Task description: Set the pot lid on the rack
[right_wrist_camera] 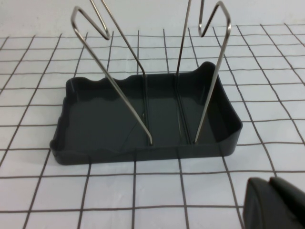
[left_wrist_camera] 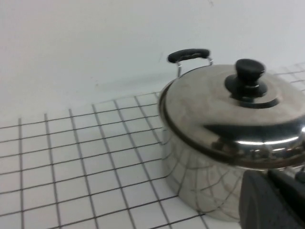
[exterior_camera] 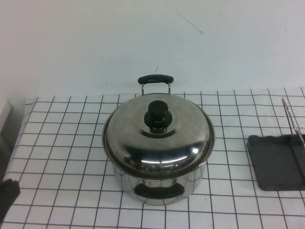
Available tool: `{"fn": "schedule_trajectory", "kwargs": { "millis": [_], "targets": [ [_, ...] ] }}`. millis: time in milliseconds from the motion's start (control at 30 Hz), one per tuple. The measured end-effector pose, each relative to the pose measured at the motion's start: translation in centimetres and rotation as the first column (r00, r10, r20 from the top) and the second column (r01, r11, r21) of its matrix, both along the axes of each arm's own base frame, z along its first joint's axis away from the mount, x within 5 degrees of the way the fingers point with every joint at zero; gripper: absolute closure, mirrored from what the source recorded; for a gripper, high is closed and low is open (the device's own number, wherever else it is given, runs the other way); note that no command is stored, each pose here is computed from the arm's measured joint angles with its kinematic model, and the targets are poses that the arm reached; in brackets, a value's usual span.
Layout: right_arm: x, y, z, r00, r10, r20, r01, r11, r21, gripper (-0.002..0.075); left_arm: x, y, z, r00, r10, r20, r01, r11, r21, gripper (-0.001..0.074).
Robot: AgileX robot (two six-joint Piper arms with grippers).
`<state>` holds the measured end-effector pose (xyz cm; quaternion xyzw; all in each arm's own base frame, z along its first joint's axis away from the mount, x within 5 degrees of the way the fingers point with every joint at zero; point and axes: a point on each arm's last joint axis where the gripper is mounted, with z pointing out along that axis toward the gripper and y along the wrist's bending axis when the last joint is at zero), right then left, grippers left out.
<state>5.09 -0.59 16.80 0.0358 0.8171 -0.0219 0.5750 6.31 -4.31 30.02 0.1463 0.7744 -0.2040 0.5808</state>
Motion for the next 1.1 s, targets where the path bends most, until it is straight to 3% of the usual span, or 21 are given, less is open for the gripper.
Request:
{"fn": "schedule_trajectory", "kwargs": {
  "millis": [200,400,500,600,800,900,1100],
  "targets": [
    [0.0,0.0,0.0,1.000,0.000,0.000,0.000,1.000,0.000,0.0729,2.0,1.1,0.7,0.988,0.138,-0.062,-0.134,0.989,0.066,0.0738],
    [0.0,0.0,0.0,1.000,0.000,0.000,0.000,1.000,0.000,0.0729,3.1,0.4,1.2,0.995,0.101,0.004,-0.101,0.992,0.078,0.0715],
    [0.0,0.0,0.0,1.000,0.000,0.000,0.000,1.000,0.000,0.0729,3.9,-1.2,1.8,0.998,0.017,0.068,-0.019,0.999,0.029,0.0637],
    [0.0,0.0,0.0,1.000,0.000,0.000,0.000,1.000,0.000,0.0729,4.7,-3.9,2.2,0.983,-0.120,0.138,0.121,0.993,0.002,0.0495],
    [0.0,0.0,0.0,1.000,0.000,0.000,0.000,1.000,0.000,0.0729,8.0,-8.6,1.6,0.960,-0.245,0.133,0.240,0.970,0.050,0.0260],
    [0.0,0.0,0.0,1.000,0.000,0.000,0.000,1.000,0.000,0.0729,10.0,-10.7,1.0,0.955,-0.268,0.124,0.263,0.963,0.057,0.0212],
    [0.0,0.0,0.0,1.000,0.000,0.000,0.000,1.000,0.000,0.0729,13.6,-14.3,-0.3,0.939,-0.307,0.153,0.301,0.952,0.060,0.0195]
  ]
}}
